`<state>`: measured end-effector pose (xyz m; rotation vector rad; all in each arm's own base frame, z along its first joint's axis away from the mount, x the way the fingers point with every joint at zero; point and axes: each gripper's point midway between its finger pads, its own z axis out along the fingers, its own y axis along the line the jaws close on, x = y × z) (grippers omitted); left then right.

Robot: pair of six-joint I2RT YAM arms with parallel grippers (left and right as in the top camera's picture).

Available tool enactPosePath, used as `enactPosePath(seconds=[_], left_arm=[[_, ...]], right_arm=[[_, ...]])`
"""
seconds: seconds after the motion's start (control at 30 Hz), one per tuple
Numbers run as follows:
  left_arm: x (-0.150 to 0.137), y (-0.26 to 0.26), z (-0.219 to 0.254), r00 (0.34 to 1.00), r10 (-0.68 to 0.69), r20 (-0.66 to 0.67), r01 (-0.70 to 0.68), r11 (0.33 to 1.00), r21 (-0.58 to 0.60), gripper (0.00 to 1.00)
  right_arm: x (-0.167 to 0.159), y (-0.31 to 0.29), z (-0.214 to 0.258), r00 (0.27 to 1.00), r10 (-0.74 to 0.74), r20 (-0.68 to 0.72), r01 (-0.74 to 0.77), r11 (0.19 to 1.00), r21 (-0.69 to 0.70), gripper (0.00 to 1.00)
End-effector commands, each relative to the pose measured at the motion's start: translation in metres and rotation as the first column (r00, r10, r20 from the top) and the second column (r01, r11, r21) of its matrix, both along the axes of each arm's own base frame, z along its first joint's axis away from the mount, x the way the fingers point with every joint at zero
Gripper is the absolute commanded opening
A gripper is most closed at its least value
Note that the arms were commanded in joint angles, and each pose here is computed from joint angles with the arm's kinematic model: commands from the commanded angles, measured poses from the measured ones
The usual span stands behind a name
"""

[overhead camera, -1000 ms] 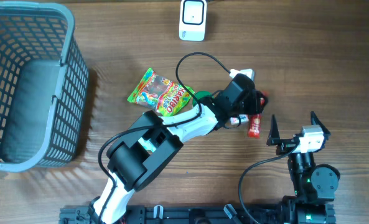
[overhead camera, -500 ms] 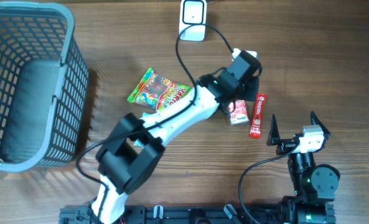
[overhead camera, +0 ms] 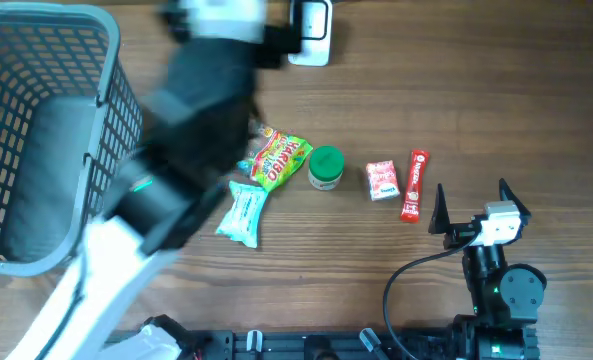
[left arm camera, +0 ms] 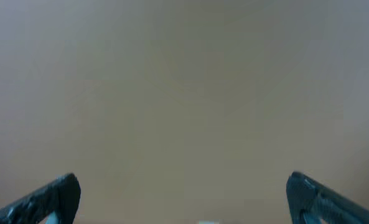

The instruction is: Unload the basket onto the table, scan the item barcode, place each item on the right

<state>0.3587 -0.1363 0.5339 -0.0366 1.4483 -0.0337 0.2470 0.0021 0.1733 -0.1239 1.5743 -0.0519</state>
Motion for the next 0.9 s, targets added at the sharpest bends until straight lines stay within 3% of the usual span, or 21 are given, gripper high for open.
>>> enactPosePath(seconds=[0.0,0.13,0.3,0.33,0.37,0.43,0.5,0.57,0.67,0.7,0.77,0.87], left_arm=[[-0.026,0.084,0.03,0.97,0.234,0.064,-0.241,0.959,0.15,1.0],[-0.046,0.134,0.021,0.941,0.339,0.012,-0.334,0.92,0.203,1.0],[-0.061,0.155,0.028,0.926,0.376,0.028,-0.375,0.912,0.165,1.0],[-0.063,0.157,0.028,0.925,0.38,0.029,-0.379,0.911,0.164,1.0],[-0.065,0.159,0.028,0.922,0.386,0.028,-0.386,0.908,0.164,1.0],[-0.069,0.165,0.029,0.918,0.396,0.03,-0.397,0.908,0.135,1.0],[-0.078,0.171,0.03,0.916,0.4,0.028,-0.401,0.912,0.087,1.0],[-0.089,0.167,0.031,0.941,0.337,0.033,-0.338,0.939,0.062,1.0],[-0.116,0.164,0.038,0.963,0.262,0.069,-0.263,0.965,0.003,1.0],[-0.125,0.167,0.039,0.961,0.263,0.083,-0.263,0.965,-0.007,1.0],[-0.137,0.17,0.04,0.959,0.262,0.104,-0.262,0.965,-0.018,1.0],[-0.147,0.164,0.036,0.97,0.205,0.129,-0.206,0.979,-0.003,1.0]], right_arm=[[0.0,-0.002,0.002,1.0,-0.013,0.011,0.013,1.0,0.007,1.0],[0.0,-0.002,0.002,1.0,-0.013,0.011,0.013,1.0,0.008,1.0],[0.0,-0.002,0.003,1.0,-0.012,0.012,0.012,1.0,0.01,1.0],[0.0,0.001,0.003,1.0,0.003,0.011,-0.004,0.999,0.033,1.0],[-0.001,0.01,0.004,0.999,0.053,0.009,-0.054,0.986,0.159,1.0],[-0.001,0.012,0.003,0.998,0.069,-0.012,-0.054,0.87,0.49,1.0],[0.0,0.015,-0.001,0.995,0.092,-0.042,-0.031,0.669,0.743,1.0],[0.0,0.021,-0.006,0.989,0.134,-0.068,-0.012,0.525,0.851,1.0],[-0.001,0.034,-0.011,0.972,0.218,-0.094,0.001,0.393,0.92,1.0],[-0.004,0.049,-0.003,0.949,0.308,-0.064,-0.06,0.376,0.925,1.0],[-0.016,0.074,0.015,0.893,0.451,0.0,-0.236,0.468,0.852,0.99],[-0.017,0.069,0.017,0.899,0.416,-0.135,-0.115,0.523,0.844,0.99]])
